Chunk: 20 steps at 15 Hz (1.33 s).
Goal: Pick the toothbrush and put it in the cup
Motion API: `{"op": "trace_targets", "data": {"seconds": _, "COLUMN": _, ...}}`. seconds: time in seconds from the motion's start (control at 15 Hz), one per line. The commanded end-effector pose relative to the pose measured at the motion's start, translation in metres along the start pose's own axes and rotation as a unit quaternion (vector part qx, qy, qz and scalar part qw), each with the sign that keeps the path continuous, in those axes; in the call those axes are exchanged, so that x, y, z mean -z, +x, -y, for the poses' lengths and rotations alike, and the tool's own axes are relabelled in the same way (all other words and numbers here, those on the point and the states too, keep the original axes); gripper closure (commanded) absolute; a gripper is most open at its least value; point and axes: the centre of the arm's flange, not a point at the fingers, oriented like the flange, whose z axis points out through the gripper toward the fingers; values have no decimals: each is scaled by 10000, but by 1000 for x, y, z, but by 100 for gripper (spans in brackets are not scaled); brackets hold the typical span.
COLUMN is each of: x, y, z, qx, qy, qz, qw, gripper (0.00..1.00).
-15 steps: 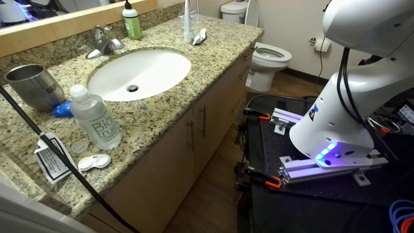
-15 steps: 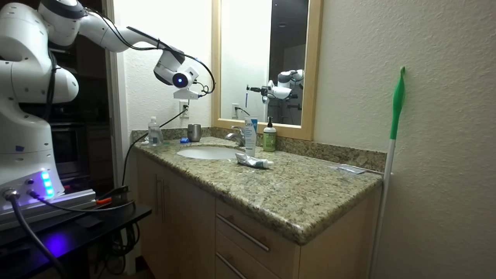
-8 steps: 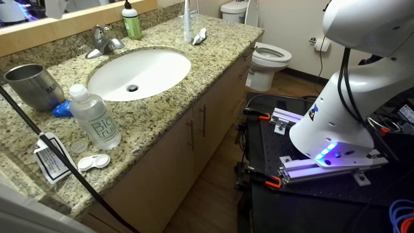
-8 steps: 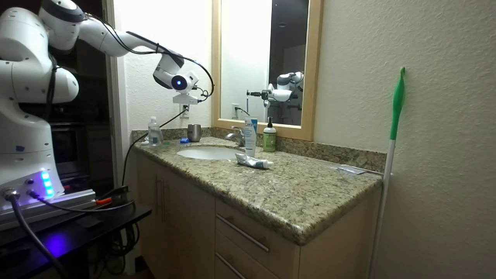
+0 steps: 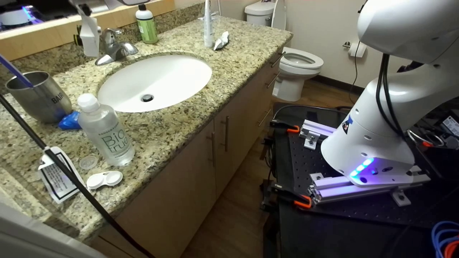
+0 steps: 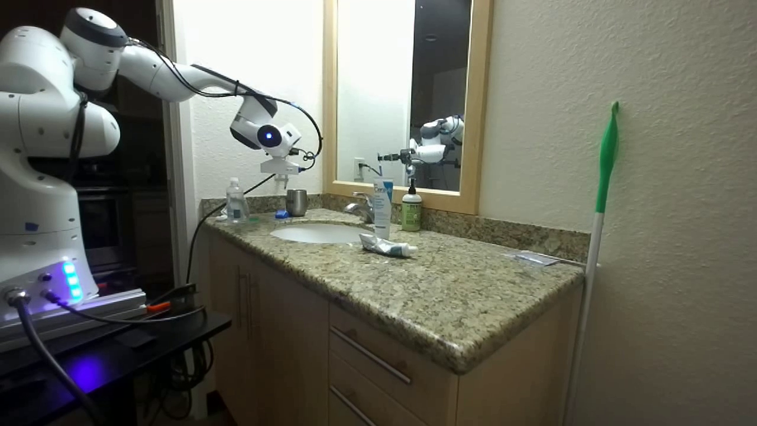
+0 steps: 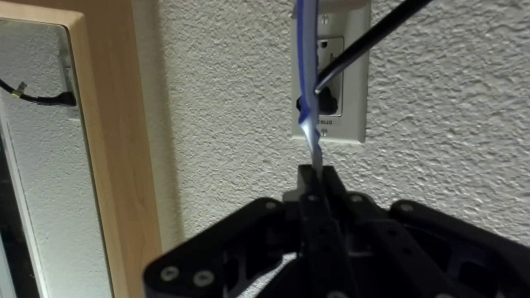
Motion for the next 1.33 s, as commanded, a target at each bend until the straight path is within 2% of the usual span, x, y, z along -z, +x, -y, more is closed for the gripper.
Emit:
{"op": "trace_targets", "data": {"seconds": 0.0, "x": 2, "y": -4, "z": -19, "qx": 41, "qy": -345, "qz": -209, "qw": 9992, "gripper": 99}}
{"op": "trace_targets", "data": {"seconds": 0.13, "x": 4, "y": -3, "z": -30, "qx": 46, "qy": -552, "qz": -444, "qw": 9975, "gripper": 99}}
{"op": "trace_targets", "data": {"seconds": 0.2, "x": 5, "y": -7, "z": -35, "qx": 97, "qy": -624, "qz": -352, "qw": 9974, "gripper": 99}}
{"op": "trace_targets", "data": {"seconds": 0.27, "x": 10, "y": 3, "z": -20, "qx": -2, "qy": -439, "qz": -273, "qw": 9987, "gripper": 94}}
{"op": "trace_targets", "data": {"seconds": 0.47, "x": 15, "y": 1, "z": -31, "qx": 36, "qy": -541, "qz": -272, "qw": 9982, "gripper": 94}}
{"op": "trace_targets", "data": {"seconds": 0.53, "x": 15, "y": 0, "z": -31, "qx": 40, "qy": -540, "qz": -271, "qw": 9982, "gripper": 99}}
{"op": "trace_targets", "data": {"seconds": 0.67, "x": -1, "y": -7, "z": -35, "qx": 166, "qy": -631, "qz": -305, "qw": 9974, "gripper": 99}}
{"op": "trace_targets", "data": {"seconds": 0.93, "x": -28, "y": -22, "z": -40, "qx": 423, "qy": -727, "qz": -79, "qw": 9964, "gripper": 99}}
{"op": "trace_targets", "data": {"seconds": 1.0, "x": -8, "y": -10, "z": -28, "qx": 246, "qy": -614, "qz": -109, "qw": 9978, "gripper": 94}}
{"op": "trace_targets", "data": {"seconds": 1.27, "x": -16, "y": -13, "z": -30, "qx": 302, "qy": -637, "qz": -77, "qw": 9975, "gripper": 94}}
